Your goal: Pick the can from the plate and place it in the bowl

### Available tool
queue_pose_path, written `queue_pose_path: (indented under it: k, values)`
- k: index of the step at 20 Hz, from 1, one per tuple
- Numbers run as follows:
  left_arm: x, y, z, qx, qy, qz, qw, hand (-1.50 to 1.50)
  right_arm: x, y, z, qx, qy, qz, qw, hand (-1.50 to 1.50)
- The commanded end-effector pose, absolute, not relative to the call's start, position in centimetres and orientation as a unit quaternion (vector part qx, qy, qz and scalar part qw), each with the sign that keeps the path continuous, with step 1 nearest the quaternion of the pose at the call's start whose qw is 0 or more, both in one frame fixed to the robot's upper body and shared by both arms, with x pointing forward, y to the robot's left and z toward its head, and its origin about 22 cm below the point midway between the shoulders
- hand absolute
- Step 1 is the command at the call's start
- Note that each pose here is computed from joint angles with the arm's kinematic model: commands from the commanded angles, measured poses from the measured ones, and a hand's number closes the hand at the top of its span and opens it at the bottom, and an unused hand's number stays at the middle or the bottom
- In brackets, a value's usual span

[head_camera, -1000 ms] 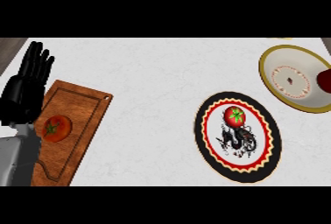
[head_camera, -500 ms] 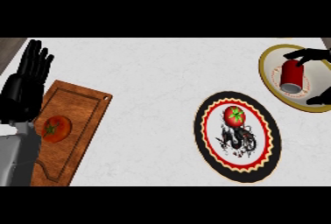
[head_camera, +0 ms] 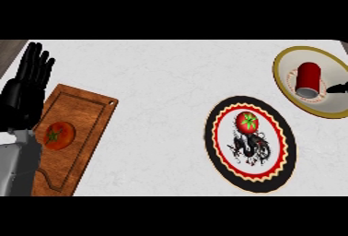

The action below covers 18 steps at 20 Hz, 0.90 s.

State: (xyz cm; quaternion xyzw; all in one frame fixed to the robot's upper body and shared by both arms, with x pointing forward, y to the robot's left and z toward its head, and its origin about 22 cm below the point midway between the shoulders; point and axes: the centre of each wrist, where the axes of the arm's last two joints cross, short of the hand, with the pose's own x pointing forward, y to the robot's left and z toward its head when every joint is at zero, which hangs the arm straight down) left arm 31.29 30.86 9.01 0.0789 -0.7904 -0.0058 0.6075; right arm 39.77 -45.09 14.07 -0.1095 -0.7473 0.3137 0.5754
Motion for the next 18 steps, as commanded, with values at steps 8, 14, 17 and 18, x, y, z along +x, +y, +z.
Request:
queue_pose_path:
  k: [8,14,17,18]
  values:
    - [31.4,30.3,9.3,0.066,-0.798,-0.01,0.598,0.0,35.8,-51.2,16.5,-0.075,-0.771,0.179,0.606,-1.5]
    - [31.6,30.4,9.8,0.062,-0.799,-0.008,0.598,0.0,34.4,-52.9,17.9,-0.069,-0.781,0.154,0.601,-1.5]
    - [31.4,30.4,9.8,0.067,-0.805,-0.011,0.59,0.0,34.0,-53.4,18.1,-0.07,-0.777,0.152,0.607,-1.5]
    - [31.8,30.0,10.2,0.063,-0.804,-0.008,0.591,0.0,34.3,-53.1,18.2,-0.065,-0.779,0.149,0.606,-1.5]
